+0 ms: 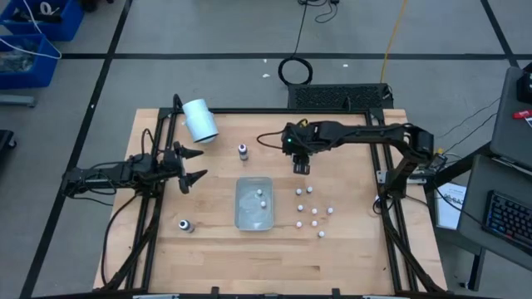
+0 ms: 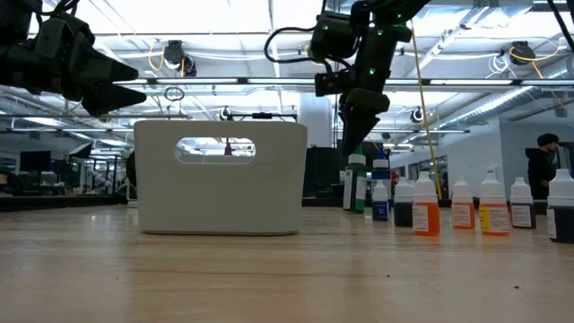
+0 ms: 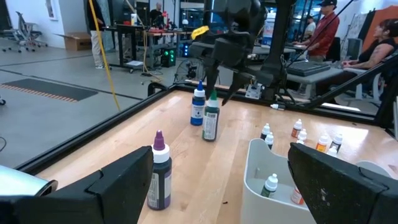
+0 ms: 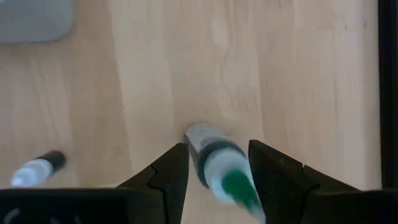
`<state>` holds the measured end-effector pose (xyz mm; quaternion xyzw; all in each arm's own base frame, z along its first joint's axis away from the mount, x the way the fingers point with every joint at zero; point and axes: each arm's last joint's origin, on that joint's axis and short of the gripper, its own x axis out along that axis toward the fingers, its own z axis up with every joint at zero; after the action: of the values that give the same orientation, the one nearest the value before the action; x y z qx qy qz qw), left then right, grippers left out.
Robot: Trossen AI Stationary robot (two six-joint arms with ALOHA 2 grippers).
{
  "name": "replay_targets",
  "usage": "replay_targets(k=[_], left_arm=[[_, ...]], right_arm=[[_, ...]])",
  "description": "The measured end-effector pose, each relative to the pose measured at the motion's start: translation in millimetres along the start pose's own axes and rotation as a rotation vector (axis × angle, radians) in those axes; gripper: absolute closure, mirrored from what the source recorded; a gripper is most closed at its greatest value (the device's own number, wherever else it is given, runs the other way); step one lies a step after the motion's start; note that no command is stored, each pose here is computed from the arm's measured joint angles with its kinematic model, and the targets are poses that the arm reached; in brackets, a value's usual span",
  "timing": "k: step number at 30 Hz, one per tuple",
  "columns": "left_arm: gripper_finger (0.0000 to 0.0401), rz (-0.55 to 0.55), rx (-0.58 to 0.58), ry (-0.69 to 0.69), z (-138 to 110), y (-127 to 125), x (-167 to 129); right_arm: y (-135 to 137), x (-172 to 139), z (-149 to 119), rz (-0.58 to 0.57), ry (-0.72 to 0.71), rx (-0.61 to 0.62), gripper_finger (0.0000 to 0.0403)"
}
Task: Pick & Place food coloring
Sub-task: Put the big green food coloring bottle into the bin
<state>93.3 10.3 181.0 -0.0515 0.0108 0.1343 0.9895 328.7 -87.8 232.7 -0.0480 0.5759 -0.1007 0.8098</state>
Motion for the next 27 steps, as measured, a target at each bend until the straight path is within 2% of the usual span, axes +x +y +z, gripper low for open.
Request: replay_targets(k=[5,11,17,27], left_arm=[[0.0036,0.000,0.004,0.000,0.0,0.0,0.0],[0.0036,0.000,0.003,0.000,0.0,0.0,0.0],[0.0036,0.001,0.002,0.010,-0.9,0.1,0.0],[0.0036,0.002,0.003,0.016,-1.5,0.2,0.0]], right_arm=[[4.2,-5.5,3.1,0.000,-0.012,-0.019,0.0247],[1.7,-15.8,9.7,-0.071,-0.018,-0.038,0.0244],[-8.0,-12.0,0.2,-0.044,0.046,0.022,0.0239],[-11.0,-1.1,1.6,0.002,0.028,0.044,0.0240]])
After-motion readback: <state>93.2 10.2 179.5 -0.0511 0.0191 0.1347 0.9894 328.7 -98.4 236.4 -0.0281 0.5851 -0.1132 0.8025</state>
